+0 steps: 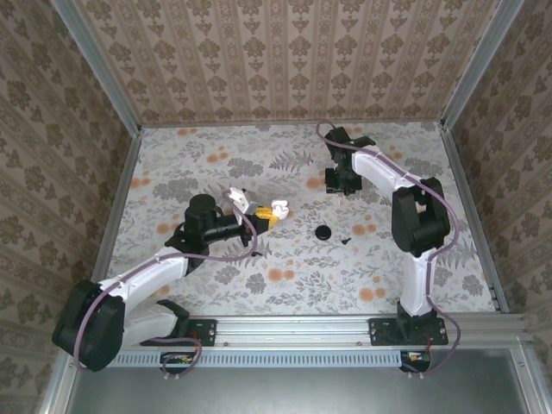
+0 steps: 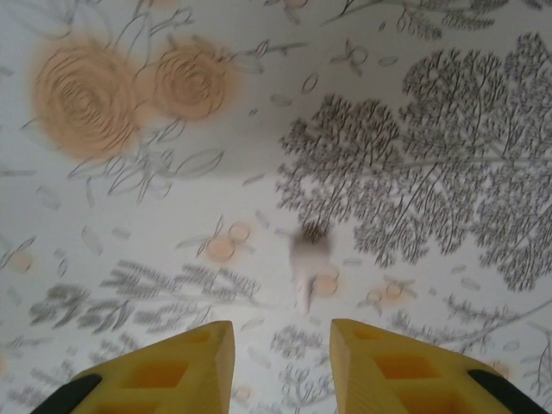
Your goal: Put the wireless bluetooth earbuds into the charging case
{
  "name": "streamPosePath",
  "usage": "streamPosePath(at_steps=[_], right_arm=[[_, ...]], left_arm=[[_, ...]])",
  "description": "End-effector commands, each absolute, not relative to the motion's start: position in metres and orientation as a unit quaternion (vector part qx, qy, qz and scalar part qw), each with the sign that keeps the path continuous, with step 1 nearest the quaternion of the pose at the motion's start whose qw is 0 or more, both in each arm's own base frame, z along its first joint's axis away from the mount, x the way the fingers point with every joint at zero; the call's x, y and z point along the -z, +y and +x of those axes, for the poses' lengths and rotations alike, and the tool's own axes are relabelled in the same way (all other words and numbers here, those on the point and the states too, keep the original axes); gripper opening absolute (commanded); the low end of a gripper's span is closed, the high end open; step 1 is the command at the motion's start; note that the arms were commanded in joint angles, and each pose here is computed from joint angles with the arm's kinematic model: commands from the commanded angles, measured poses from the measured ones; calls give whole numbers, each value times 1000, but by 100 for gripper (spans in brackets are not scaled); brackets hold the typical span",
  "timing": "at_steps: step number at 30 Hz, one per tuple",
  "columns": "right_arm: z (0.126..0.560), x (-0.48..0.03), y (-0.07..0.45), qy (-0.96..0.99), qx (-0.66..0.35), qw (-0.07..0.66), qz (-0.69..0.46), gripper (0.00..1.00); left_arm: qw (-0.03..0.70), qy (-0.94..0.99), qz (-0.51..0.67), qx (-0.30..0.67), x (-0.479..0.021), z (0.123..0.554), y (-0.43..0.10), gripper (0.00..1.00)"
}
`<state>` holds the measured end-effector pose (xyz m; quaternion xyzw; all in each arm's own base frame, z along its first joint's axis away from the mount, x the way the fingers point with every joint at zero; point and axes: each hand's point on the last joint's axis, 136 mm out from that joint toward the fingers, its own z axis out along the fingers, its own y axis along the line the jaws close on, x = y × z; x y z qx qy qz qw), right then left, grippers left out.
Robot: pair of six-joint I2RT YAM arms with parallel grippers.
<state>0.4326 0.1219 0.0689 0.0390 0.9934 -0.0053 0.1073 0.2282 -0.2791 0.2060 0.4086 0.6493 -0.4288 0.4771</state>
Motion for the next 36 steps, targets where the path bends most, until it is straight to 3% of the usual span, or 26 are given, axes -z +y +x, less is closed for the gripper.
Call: streamPosePath(at_steps=[1,18,36], right_arm=[[433,-59,107,996,46,76,30,35],[435,-11,102,998,61,17,25,34],[415,-18,104,999,42,2,28,32]], left_arm=[[506,624,424,418,-225,236,-282,0],[508,632,421,406,-220,246,-281,0],[508,631,417,413,-225,245,-281,0]])
